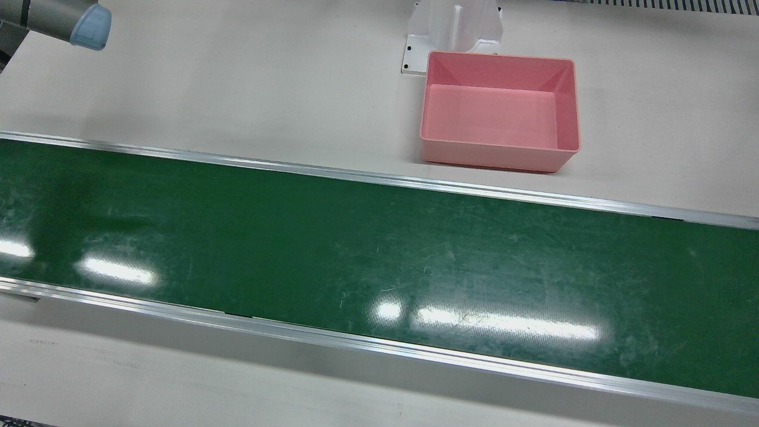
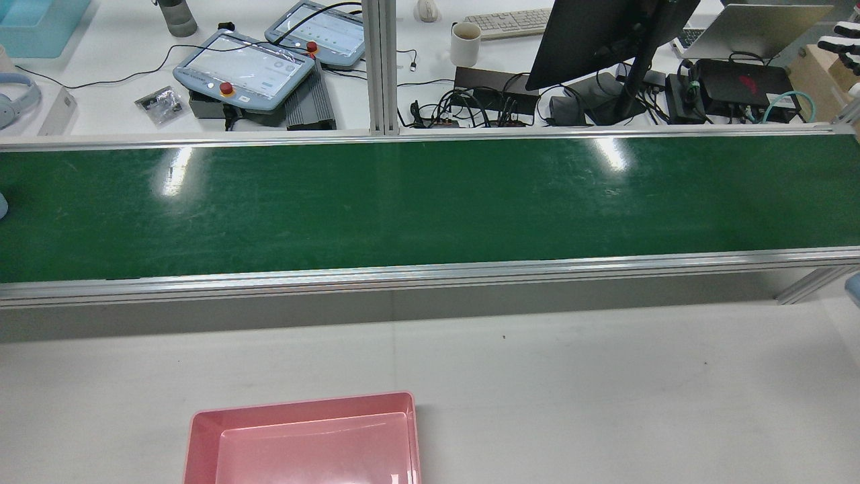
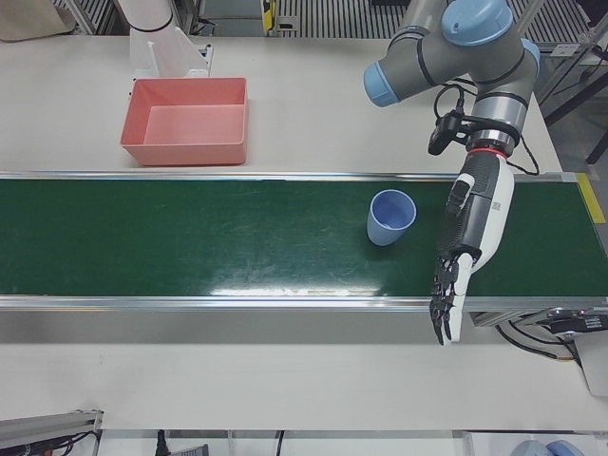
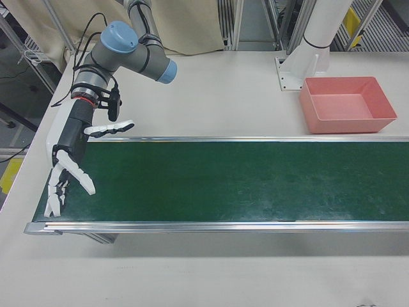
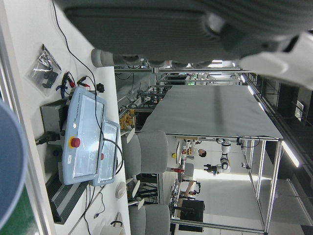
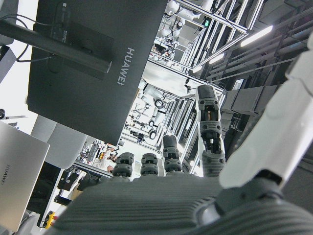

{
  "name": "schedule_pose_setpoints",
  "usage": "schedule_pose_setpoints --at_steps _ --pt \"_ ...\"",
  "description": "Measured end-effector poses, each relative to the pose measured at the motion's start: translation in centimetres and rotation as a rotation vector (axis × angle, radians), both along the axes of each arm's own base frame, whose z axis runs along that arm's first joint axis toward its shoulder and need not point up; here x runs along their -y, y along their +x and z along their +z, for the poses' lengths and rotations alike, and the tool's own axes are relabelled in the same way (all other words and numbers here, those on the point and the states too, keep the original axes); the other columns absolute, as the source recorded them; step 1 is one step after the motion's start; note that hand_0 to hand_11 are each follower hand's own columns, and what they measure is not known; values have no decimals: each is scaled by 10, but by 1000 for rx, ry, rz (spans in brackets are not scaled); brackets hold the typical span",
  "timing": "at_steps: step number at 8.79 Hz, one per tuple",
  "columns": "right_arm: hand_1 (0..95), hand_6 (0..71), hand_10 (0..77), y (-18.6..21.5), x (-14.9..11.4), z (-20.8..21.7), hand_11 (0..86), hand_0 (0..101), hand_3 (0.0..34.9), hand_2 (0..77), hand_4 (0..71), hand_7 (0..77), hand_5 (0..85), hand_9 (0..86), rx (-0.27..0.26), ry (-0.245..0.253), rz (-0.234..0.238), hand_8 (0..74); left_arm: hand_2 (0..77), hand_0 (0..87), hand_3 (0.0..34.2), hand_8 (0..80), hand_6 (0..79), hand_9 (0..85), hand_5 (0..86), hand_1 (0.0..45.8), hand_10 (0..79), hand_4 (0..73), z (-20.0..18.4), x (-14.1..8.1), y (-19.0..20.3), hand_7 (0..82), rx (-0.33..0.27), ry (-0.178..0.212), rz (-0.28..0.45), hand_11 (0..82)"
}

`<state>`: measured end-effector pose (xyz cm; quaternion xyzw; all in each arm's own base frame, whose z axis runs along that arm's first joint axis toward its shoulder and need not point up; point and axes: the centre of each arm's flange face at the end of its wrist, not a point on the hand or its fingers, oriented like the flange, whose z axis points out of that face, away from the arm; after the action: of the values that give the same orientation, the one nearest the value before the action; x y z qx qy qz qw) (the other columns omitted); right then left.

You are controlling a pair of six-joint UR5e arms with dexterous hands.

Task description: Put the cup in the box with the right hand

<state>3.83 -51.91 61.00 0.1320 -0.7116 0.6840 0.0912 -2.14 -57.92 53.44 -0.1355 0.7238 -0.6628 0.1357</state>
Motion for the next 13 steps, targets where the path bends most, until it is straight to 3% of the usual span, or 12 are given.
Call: schedule_pose_setpoints --at_steps 1,2,3,4,5,8,10,12,13 --pt "38 16 38 -3 -5 -4 65 465 112 11 207 180 16 60 15 9 -19 5 0 0 0 0 0 0 0 5 0 0 0 0 0 0 0 0 0 0" --pt "38 16 38 -6 -6 -7 65 466 156 11 191 180 16 60 22 15 -33 5 0 0 0 0 0 0 0 5 0 0 0 0 0 0 0 0 -1 0" --pt "38 5 33 -9 -3 -8 65 466 202 11 93 109 22 33 25 16 -38 5 0 0 0 0 0 0 0 5 0 0 0 0 0 0 0 -1 -1 0" --pt "38 5 33 -11 3 -5 65 466 202 11 93 109 22 33 25 12 -37 5 5 0 0 0 0 0 0 5 0 0 1 0 0 0 0 -2 -1 0" --pt "38 5 33 -11 8 -2 65 467 221 11 191 185 22 54 25 5 -32 5 5 0 0 0 0 0 0 5 0 0 1 0 0 0 0 -2 -1 0" --pt "38 22 49 -10 15 -7 76 467 142 11 213 207 22 65 31 15 -23 16 5 0 0 0 0 0 0 5 0 0 1 0 0 0 0 -2 -1 0" --pt "38 22 49 -6 21 -12 76 467 159 11 213 207 22 65 29 24 -13 5 5 0 0 0 0 0 0 5 0 0 1 0 0 0 0 -2 -1 0" --pt "38 27 49 -3 19 -10 76 467 133 11 235 213 22 87 31 20 -10 16 5 0 0 0 0 0 0 5 0 0 2 0 0 0 0 -3 -1 0" --pt "38 27 49 -1 17 -10 76 467 137 11 245 213 22 87 33 20 -9 16 5 0 0 0 0 0 0 5 0 0 2 0 0 0 0 -3 -1 0"
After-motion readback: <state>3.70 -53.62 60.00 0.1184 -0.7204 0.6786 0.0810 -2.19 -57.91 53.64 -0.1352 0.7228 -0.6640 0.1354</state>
